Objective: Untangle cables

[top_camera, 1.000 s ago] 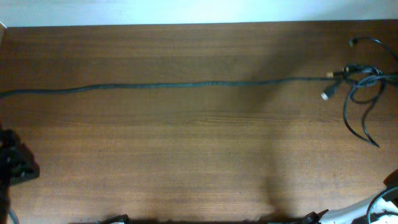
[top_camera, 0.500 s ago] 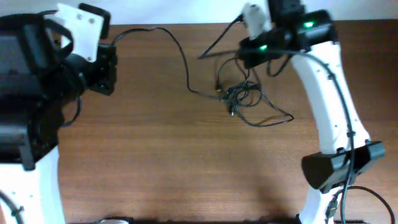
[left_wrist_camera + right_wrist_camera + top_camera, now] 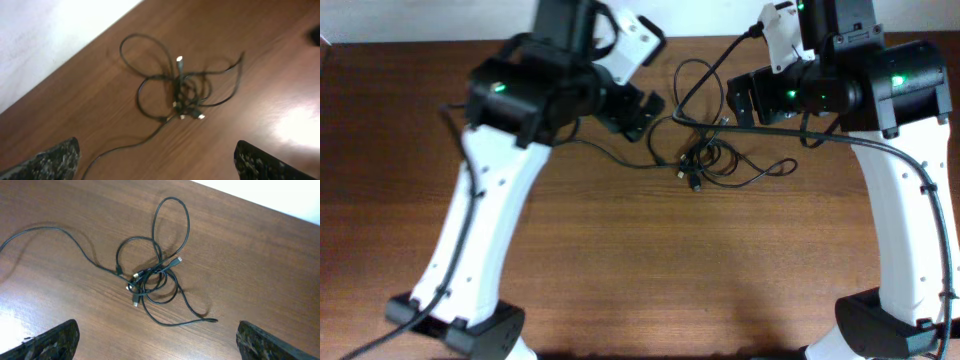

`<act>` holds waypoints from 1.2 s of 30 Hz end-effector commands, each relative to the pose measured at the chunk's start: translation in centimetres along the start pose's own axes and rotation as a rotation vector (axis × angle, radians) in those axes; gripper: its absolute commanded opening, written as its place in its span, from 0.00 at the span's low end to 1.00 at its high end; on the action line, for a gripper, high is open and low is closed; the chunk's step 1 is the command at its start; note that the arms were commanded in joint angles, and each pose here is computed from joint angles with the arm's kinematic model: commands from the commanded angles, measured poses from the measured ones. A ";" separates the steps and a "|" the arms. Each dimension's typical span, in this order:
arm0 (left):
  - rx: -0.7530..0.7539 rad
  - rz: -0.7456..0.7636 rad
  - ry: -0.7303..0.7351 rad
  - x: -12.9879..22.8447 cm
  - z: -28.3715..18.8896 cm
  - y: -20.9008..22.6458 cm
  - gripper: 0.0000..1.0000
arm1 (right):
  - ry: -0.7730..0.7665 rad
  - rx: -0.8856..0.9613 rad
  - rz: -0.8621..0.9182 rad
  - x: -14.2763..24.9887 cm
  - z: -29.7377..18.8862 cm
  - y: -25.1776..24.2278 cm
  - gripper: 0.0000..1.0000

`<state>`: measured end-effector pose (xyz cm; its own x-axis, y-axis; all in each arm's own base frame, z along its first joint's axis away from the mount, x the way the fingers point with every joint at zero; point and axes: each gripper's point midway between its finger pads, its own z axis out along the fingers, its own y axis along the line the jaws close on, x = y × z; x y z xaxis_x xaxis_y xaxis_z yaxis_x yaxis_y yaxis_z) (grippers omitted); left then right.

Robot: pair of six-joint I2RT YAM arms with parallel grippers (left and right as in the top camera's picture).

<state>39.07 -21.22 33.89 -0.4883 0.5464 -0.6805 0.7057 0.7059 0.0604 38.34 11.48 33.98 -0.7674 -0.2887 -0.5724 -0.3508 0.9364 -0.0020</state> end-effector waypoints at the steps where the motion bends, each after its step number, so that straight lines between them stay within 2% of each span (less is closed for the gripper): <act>1: -0.218 -0.055 0.005 -0.6 -0.1 3.2 0.99 | 0.070 0.004 0.093 1.2 5.7 -0.2 0.99; 3: -0.292 -0.052 -0.096 -2.7 -4.5 3.8 0.99 | 0.105 -0.056 0.092 3.3 11.4 0.8 0.99; 5: -0.389 -0.053 -0.202 -4.0 -10.3 4.3 0.99 | 0.114 -0.222 0.043 5.5 15.6 4.2 0.99; 6: -0.400 -0.052 -0.239 -4.1 -12.4 3.9 0.99 | 0.097 -0.397 -0.138 7.0 16.5 7.9 0.99; 8: -0.404 -0.051 -0.252 -3.4 -14.5 3.3 0.99 | 0.110 -0.484 -0.441 9.6 16.7 10.4 0.99; 9: -0.398 -0.051 -0.243 -2.8 -15.2 2.9 0.99 | 0.140 -0.542 -0.681 12.1 16.3 11.4 0.99; 10: -0.394 -0.052 -0.225 -2.1 -15.6 2.6 0.99 | 0.148 -0.554 -0.764 13.0 16.4 11.4 0.99; 13: -0.390 -0.053 -0.213 -0.8 -17.3 1.8 0.99 | 0.178 -0.558 -0.812 14.0 17.7 10.8 0.96; 16: -0.400 -0.060 -0.261 -0.2 -20.1 1.1 0.99 | 0.287 -0.539 -0.806 16.2 22.3 9.9 0.91; 17: -0.401 -0.066 -0.270 0.1 -20.7 0.9 0.99 | 0.308 -0.542 -0.799 16.9 23.6 9.8 0.87; 20: -0.398 -0.070 -0.256 1.3 -21.8 0.3 0.99 | 0.364 -0.502 -0.762 18.2 26.9 9.1 0.83; 21: -0.395 -0.070 -0.246 1.6 -21.8 0.2 0.99 | 0.371 -0.483 -0.761 18.3 27.5 8.8 0.79; 22: -0.392 -0.072 -0.234 2.0 -21.7 0.1 0.99 | 0.371 -0.479 -0.761 18.3 27.6 8.7 0.68; 23: -0.389 -0.078 -0.225 2.2 -21.7 0.1 0.99 | 0.371 -0.476 -0.755 18.3 27.6 8.5 0.69; 24: -0.389 -0.078 -0.222 2.3 -21.6 0.1 0.99 | 0.378 -0.464 -0.726 18.2 27.6 8.0 0.75; 25: -0.387 -0.078 -0.217 2.4 -21.6 0.0 0.99 | 0.396 -0.451 -0.718 18.1 27.1 7.4 0.77; 30: -0.381 -0.079 -0.189 2.5 -20.7 0.2 0.99 | 0.368 -0.451 -0.731 13.1 22.1 7.5 0.77; 32: -0.373 -0.080 -0.157 2.7 -19.7 0.3 0.99 | 0.307 -0.411 -0.739 11.5 22.9 6.9 0.77; 36: -0.360 -0.081 -0.098 3.5 -18.6 0.3 0.99 | 0.311 -0.416 -0.753 12.9 24.8 5.7 0.76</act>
<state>27.88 -10.86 45.42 -0.4559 0.4555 -0.7646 0.4453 0.8606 0.2472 40.01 19.08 7.31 -0.3440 -0.8888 -0.3029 -0.9357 0.3512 0.0322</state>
